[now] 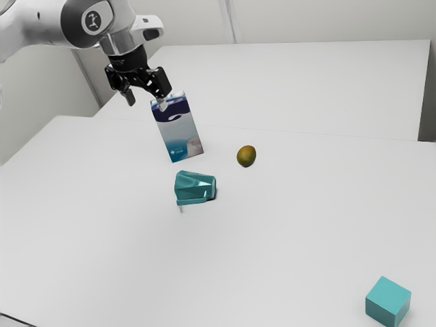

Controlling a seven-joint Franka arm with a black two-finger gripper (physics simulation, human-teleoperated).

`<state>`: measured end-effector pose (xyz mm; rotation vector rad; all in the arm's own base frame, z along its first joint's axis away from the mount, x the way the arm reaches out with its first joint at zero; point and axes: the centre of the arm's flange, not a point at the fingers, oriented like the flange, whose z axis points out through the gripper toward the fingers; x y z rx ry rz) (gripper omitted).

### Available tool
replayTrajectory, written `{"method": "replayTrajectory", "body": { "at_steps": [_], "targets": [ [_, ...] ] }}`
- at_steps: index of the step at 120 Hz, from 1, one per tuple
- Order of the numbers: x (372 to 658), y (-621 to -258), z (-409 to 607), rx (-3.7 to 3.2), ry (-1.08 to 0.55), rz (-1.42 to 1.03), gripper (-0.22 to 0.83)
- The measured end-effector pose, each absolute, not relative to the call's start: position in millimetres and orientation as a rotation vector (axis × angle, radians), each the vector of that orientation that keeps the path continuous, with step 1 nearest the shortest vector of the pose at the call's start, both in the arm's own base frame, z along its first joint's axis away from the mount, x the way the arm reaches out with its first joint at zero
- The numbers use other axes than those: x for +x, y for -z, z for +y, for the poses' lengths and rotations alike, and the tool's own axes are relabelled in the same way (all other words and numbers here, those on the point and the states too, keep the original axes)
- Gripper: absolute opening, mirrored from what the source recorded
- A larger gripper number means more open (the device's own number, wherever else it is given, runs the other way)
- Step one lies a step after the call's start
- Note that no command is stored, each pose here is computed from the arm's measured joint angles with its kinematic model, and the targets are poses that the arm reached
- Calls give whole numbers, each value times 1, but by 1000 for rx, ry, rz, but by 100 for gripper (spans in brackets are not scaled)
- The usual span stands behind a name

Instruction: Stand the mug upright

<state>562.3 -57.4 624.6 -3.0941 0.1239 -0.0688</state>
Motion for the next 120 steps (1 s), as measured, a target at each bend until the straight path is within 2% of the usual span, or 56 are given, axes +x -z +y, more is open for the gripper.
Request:
{"method": "replayTrajectory", "body": {
  "at_steps": [52,84,102,120],
  "targets": [
    [559,-620,-50,-3094,32,84,62],
    [553,-568,-45,-3170,-144,40,62],
    [556,-513,-39,-3265,-234,71,62],
    [569,-476,29,-3390,-205,-52,61]
  ]
}}
